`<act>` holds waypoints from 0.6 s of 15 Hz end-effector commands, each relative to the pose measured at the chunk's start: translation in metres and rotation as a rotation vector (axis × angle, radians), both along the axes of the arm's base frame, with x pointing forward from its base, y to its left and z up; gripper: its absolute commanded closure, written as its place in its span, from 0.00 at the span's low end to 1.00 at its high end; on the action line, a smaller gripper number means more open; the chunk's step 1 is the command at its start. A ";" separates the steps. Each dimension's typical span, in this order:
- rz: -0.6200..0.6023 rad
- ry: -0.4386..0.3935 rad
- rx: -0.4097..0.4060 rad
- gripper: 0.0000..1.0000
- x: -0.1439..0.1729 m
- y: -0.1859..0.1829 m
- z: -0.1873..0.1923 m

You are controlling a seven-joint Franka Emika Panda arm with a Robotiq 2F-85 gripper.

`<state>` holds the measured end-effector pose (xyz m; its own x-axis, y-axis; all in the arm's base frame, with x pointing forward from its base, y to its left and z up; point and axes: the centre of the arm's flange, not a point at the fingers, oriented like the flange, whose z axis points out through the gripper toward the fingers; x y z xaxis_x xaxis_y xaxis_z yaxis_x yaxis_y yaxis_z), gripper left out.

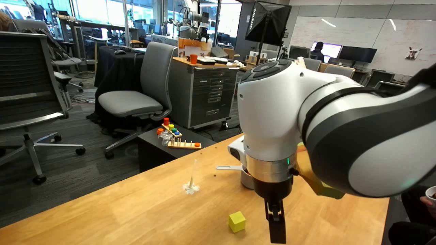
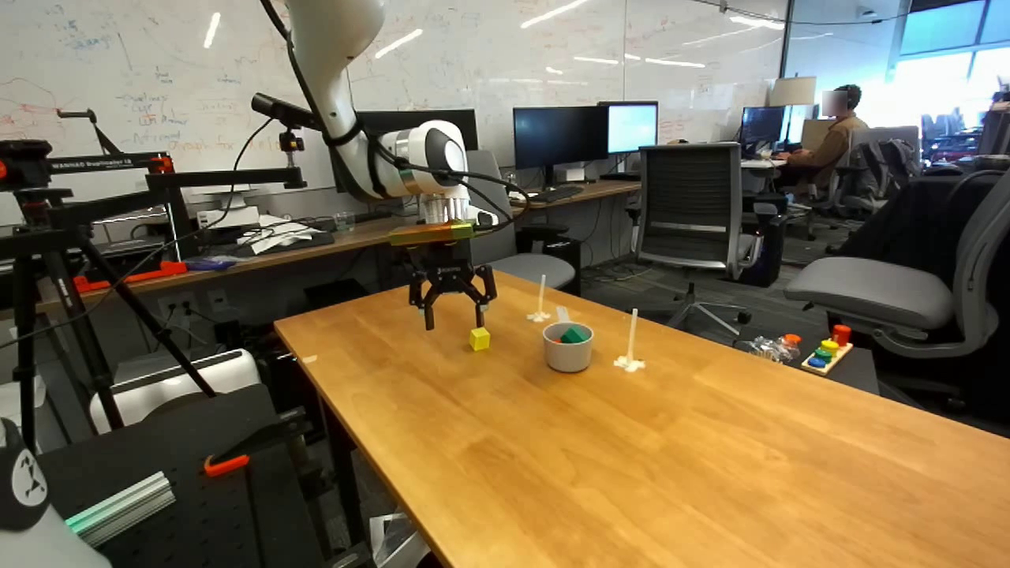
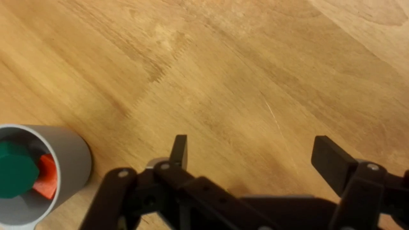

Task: Put the cubes in the measuring cups

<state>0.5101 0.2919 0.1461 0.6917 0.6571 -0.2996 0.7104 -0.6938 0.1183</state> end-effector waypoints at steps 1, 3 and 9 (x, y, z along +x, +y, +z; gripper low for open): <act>0.146 0.045 0.025 0.00 0.006 0.003 -0.006; 0.218 0.072 0.033 0.00 0.010 0.006 -0.009; 0.359 0.115 0.038 0.00 0.037 0.015 -0.011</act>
